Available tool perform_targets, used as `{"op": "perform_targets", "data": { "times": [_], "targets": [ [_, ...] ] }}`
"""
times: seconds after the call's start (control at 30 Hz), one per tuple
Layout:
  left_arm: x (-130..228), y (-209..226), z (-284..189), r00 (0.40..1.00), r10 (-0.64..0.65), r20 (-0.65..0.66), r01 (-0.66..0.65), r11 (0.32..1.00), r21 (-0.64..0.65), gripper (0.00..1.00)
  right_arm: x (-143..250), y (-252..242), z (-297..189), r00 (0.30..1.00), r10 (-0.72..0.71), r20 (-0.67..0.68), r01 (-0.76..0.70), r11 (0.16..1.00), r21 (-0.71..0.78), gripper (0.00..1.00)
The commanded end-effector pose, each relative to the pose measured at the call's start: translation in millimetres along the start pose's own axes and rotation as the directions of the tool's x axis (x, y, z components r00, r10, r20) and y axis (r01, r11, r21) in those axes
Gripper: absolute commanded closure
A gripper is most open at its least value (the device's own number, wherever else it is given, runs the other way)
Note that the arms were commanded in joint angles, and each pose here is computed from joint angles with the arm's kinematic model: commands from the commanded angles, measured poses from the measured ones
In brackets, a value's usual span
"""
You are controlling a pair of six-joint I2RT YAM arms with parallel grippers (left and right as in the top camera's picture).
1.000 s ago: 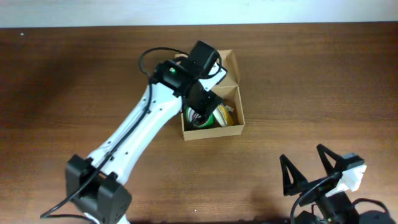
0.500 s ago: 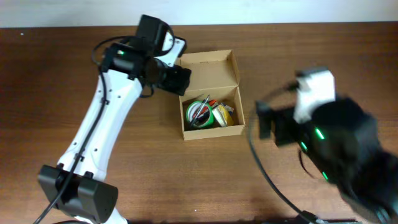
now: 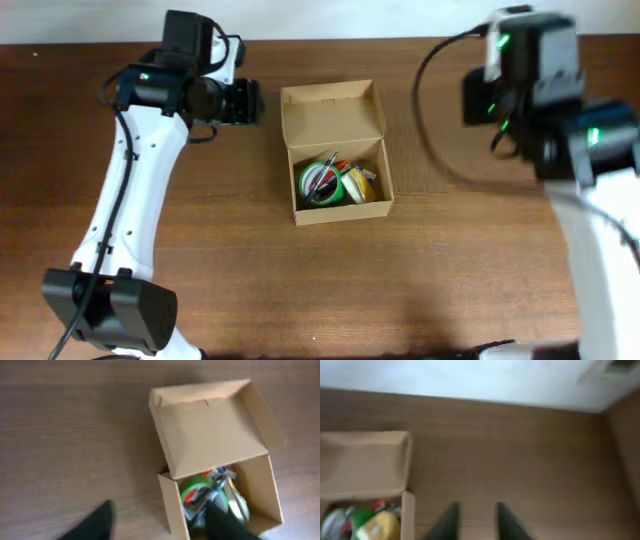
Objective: Pack container
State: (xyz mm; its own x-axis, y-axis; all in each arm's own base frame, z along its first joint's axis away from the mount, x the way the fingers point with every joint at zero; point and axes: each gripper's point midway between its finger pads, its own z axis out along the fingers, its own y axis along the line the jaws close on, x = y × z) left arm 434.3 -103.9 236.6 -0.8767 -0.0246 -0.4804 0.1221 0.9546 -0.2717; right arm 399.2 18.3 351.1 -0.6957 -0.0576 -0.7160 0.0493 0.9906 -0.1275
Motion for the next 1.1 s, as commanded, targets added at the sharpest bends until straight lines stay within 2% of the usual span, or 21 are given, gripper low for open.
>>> {"op": "perform_targets", "data": {
  "times": [0.0,0.1,0.17,0.43,0.67,0.9,1.07],
  "targets": [
    [-6.3,6.7,7.1,0.992,-0.126,0.000,0.126,0.992,0.009,0.70,-4.1,-10.3,25.3,0.996,0.082,-0.029,-0.085,0.989,-0.121,0.96],
    [-3.3,14.7,27.1,0.983,-0.181,-0.036,0.181,0.983,-0.002,0.90,1.1,-23.7,57.0,0.987,0.137,-0.083,-0.150,0.974,-0.169,0.97],
    [-0.7,18.7,40.8,0.976,-0.209,-0.060,0.209,0.978,-0.010,0.98,10.6,-30.6,80.5,0.977,0.163,-0.139,-0.187,0.964,-0.186,0.96],
    [-0.4,30.8,89.5,0.947,-0.307,-0.091,0.305,0.952,-0.031,0.98,49.4,-13.7,162.2,0.929,0.175,-0.325,-0.275,0.916,-0.291,0.96],
    [-1.8,37.6,114.9,0.912,-0.399,-0.092,0.398,0.917,-0.037,0.98,78.6,11.5,208.3,0.887,0.160,-0.433,-0.339,0.862,-0.377,0.96],
    [29.8,39.3,164.3,0.832,-0.502,-0.236,0.507,0.861,-0.043,0.98,92.7,29.0,230.9,0.866,0.149,-0.477,-0.378,0.820,-0.430,0.97],
    [51.3,42.6,195.4,0.789,-0.530,-0.312,0.541,0.839,-0.058,0.98,103.7,39.1,242.0,0.853,0.133,-0.505,-0.384,0.814,-0.436,0.96]
  ]
}}
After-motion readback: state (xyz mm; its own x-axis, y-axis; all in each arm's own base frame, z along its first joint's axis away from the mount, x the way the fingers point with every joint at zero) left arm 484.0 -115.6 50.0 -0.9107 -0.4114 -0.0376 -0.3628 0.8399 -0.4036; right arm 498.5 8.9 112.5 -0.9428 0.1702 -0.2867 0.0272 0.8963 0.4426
